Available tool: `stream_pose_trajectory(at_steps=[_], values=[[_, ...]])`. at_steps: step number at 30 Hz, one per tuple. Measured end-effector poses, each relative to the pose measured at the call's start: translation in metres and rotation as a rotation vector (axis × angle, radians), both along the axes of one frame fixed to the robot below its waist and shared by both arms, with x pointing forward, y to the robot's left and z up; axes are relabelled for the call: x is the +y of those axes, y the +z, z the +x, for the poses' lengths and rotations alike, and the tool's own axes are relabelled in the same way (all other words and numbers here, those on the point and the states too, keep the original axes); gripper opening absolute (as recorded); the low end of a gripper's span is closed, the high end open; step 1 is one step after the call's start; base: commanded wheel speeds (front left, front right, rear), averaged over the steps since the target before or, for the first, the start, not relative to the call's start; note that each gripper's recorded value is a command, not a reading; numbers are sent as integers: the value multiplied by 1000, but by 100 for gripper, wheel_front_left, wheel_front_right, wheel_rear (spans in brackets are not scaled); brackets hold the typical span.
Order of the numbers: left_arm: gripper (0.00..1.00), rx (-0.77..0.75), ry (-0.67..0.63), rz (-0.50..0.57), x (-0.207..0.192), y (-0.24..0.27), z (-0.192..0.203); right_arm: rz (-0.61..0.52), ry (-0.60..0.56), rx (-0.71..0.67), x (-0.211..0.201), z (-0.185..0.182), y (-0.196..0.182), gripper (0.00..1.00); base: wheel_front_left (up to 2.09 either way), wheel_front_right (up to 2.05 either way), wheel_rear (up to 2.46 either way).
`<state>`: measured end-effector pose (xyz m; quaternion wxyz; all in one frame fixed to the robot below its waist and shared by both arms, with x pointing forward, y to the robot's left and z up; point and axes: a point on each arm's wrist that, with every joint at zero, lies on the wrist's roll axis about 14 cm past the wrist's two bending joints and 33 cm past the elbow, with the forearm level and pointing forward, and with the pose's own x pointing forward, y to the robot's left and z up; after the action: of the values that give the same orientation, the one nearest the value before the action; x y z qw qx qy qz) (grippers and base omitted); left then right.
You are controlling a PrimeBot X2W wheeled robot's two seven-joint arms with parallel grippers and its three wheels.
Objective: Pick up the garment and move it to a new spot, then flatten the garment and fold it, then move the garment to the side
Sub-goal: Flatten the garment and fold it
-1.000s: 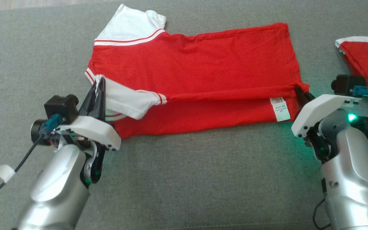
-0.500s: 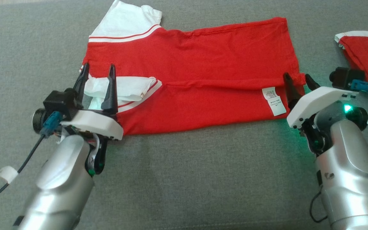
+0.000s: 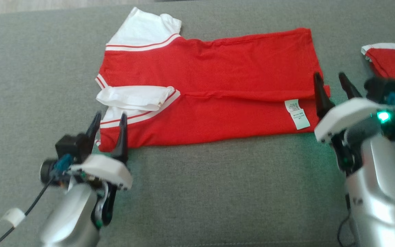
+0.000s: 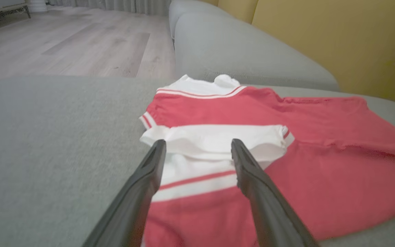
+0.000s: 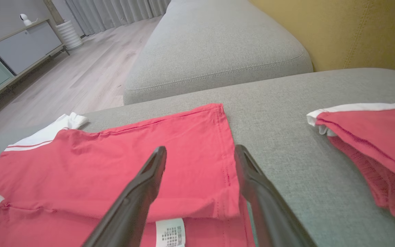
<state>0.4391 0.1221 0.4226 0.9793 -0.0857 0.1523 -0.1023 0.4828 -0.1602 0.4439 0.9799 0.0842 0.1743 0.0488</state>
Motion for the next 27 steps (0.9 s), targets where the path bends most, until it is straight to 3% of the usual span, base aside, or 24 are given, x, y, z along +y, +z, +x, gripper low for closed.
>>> stream_pose_trajectory(at_steps=[10, 19, 20, 21, 24, 25, 27], values=[[100, 225, 96, -40, 20, -31, -40, 2, -3, 7, -3, -31, -3, 100, 0, 0, 0], [100, 321, 161, -113, 24, -45, -38, -3, -41, 63, -19, -45, -18, 100, 0, 0, 0], [82, 335, 159, -120, 23, -47, -38, -3, -46, 68, -21, -45, -19, 100, 0, 0, 0], [56, 350, 156, -129, 20, -49, -39, 0, -53, 72, -22, -46, -20, 100, 0, 0, 0], [5, 358, 149, -138, 17, -51, -38, -1, -70, 121, -29, -50, -32, 100, 0, 0, 0], [0, 357, 147, -141, 16, -51, -38, -1, -73, 142, -30, -53, -38, 100, 0, 0, 0], [0, 352, 145, -147, 15, -49, -37, -4, -73, 186, -30, -57, -50, 100, 0, 0, 0]])
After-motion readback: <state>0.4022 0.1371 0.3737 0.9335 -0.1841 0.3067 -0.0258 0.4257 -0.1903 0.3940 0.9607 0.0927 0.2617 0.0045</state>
